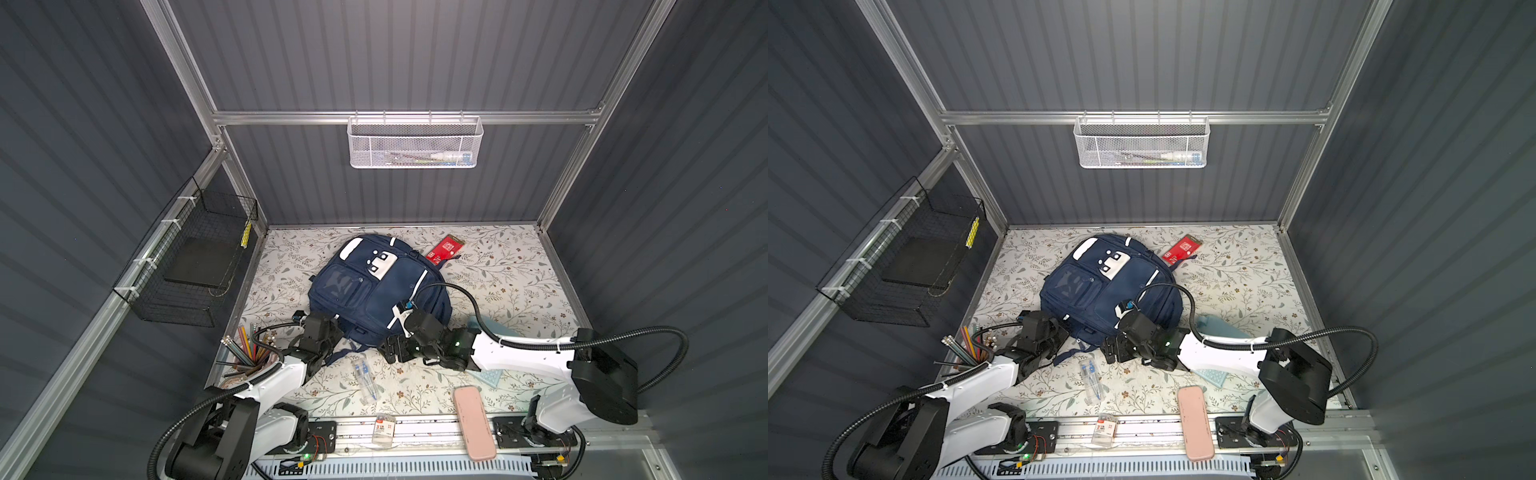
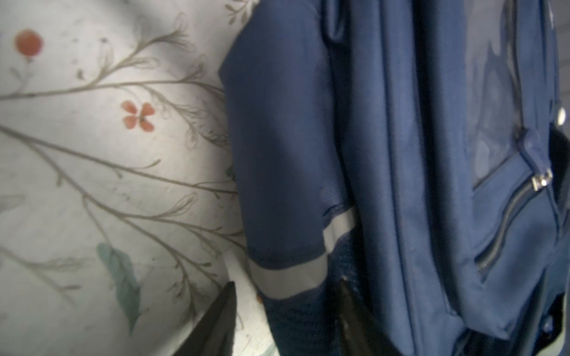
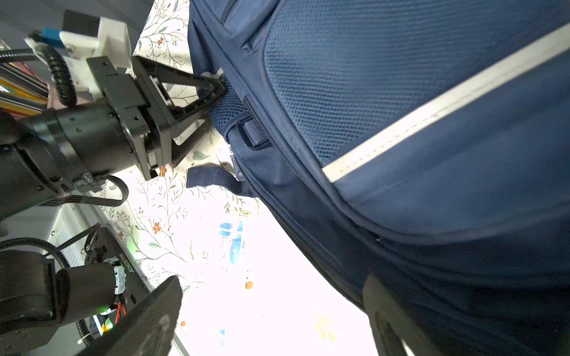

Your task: Pack the student bag

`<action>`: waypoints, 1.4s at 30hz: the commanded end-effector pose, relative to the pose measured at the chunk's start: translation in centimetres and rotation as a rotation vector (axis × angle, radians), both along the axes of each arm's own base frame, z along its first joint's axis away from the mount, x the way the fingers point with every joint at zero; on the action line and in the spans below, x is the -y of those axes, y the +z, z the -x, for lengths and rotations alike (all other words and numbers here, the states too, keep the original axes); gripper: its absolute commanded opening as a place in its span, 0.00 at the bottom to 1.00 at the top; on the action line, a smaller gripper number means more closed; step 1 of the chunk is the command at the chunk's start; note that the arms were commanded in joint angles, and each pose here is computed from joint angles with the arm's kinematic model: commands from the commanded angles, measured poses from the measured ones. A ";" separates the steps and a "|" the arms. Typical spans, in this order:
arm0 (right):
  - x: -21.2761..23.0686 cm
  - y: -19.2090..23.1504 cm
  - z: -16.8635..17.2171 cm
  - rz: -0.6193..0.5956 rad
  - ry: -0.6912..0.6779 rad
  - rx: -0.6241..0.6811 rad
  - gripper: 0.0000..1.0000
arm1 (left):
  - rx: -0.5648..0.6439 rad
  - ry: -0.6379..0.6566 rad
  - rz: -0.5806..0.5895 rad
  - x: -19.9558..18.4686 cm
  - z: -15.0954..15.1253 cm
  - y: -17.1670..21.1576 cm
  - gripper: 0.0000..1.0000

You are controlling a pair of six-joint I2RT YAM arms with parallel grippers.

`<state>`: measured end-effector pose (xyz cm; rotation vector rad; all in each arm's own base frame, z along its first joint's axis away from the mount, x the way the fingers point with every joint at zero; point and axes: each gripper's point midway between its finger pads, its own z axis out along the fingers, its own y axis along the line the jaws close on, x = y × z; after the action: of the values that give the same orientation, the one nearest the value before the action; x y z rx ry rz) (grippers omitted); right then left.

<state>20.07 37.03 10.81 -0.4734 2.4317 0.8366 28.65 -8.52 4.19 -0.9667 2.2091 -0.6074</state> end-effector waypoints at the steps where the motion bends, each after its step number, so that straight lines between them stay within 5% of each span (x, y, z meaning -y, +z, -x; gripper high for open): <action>1: -1.2 1.0 0.0 -0.022 0.025 0.024 0.93 | 0.053 0.012 0.018 0.1 -0.7 1.0 0.62; 4: -2.0 0.8 0.3 -0.015 0.049 0.018 0.93 | 0.091 -0.032 0.036 1.0 -1.4 1.7 0.52; 9: -3.2 0.9 0.7 0.018 0.090 0.048 0.93 | 0.124 -0.117 0.080 2.8 -2.2 2.8 0.00; 20: -6.9 -0.1 1.3 0.106 0.160 0.090 0.90 | 0.168 -0.155 0.174 4.2 -2.3 7.3 0.00; 24: -7.4 -0.6 -0.1 0.117 0.078 0.098 0.86 | 0.188 -0.168 0.216 4.8 -2.4 8.2 0.00; 34: -7.6 -1.2 -3.2 0.219 -0.068 0.248 0.57 | 0.193 -0.182 0.238 5.2 -2.5 9.6 0.00; 42: -7.6 0.7 -2.3 0.089 -0.057 0.198 0.48 | 0.193 -0.186 0.236 5.3 -2.5 10.1 0.00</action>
<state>22.54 44.64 9.59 -0.5385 2.3187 0.5479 30.11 -12.37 10.63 -0.8504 2.1654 -0.9071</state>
